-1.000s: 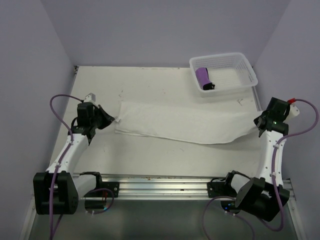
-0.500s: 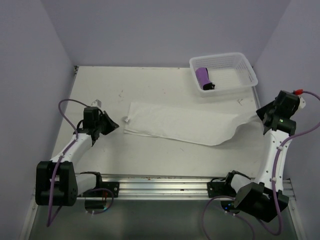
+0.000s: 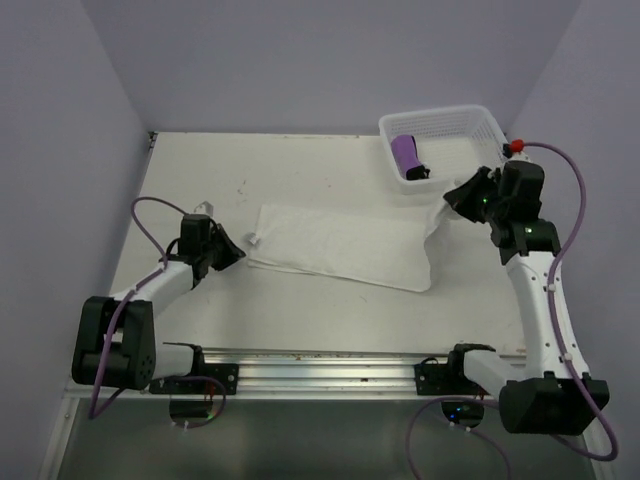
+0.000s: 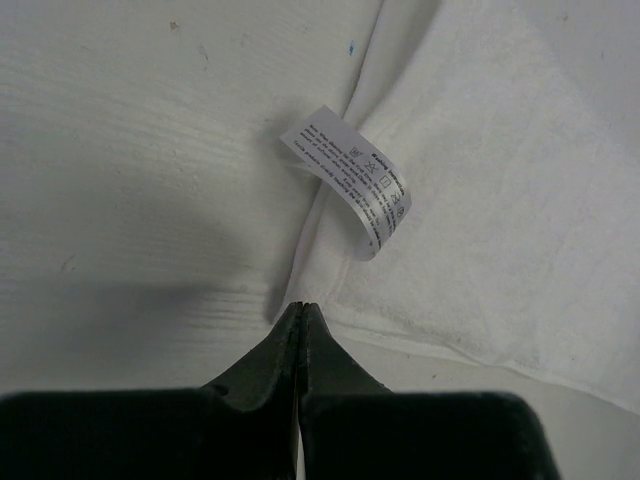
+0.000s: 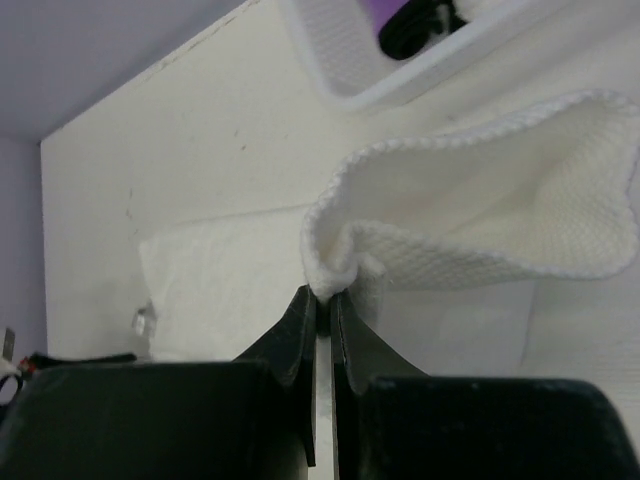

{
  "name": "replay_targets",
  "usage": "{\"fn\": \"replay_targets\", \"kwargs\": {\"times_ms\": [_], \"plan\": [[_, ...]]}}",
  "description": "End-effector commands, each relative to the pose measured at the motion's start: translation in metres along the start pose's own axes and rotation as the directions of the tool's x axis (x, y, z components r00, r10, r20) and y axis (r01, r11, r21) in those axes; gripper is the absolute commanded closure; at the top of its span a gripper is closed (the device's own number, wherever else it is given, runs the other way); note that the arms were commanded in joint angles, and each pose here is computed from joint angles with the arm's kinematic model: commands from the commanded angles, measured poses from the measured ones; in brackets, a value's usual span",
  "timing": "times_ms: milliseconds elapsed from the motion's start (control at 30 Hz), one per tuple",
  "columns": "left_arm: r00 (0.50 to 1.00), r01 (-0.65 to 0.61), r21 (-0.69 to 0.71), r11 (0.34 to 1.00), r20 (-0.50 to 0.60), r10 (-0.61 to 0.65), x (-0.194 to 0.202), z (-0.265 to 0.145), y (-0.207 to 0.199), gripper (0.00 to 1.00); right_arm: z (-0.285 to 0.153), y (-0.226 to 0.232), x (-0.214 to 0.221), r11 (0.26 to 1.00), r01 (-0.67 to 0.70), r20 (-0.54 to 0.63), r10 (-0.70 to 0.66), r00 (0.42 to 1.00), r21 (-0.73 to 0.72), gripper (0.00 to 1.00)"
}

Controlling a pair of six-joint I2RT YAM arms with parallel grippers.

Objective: Roll the towels
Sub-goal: Fold the towel

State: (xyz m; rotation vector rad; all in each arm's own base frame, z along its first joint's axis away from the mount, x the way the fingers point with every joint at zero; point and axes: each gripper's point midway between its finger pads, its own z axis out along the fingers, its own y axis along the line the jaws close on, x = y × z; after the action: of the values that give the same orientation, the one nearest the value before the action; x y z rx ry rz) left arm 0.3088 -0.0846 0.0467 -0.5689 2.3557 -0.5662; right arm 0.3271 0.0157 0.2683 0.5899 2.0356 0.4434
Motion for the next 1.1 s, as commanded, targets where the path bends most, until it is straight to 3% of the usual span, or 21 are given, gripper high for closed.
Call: {"fn": "replay_targets", "kwargs": {"times_ms": [0, 233, 633, 867, 1067], "plan": [[0.998, -0.005, 0.020, 1.000, 0.068, 0.003, -0.018, 0.003, -0.009, 1.00, -0.008, 0.072, -0.011, 0.957, 0.168, 0.049, -0.161, 0.986, -0.235, 1.00], [0.998, 0.003, 0.008, 1.000, 0.062, -0.003, -0.015, 0.008, -0.005, 1.00, -0.004, 0.142, 0.028, 0.874, 0.309, -0.020, -0.341, 0.940, -0.374, 1.00], [0.999, 0.015, -0.013, 1.000, 0.037, -0.014, 0.001, 0.013, 0.009, 1.00, 0.020, 0.238, 0.083, 0.786, 0.392, -0.047, -0.469, 0.882, -0.477, 1.00], [0.999, 0.012, -0.007, 1.000, 0.032, -0.011, 0.005, 0.014, 0.010, 1.00, 0.049, 0.263, 0.110, 0.773, 0.411, -0.077, -0.505, 0.859, -0.484, 1.00], [1.000, 0.012, -0.002, 1.000, 0.026, -0.012, 0.007, 0.015, 0.010, 1.00, 0.072, 0.286, 0.154, 0.728, 0.468, -0.122, -0.594, 0.795, -0.501, 1.00]]}}
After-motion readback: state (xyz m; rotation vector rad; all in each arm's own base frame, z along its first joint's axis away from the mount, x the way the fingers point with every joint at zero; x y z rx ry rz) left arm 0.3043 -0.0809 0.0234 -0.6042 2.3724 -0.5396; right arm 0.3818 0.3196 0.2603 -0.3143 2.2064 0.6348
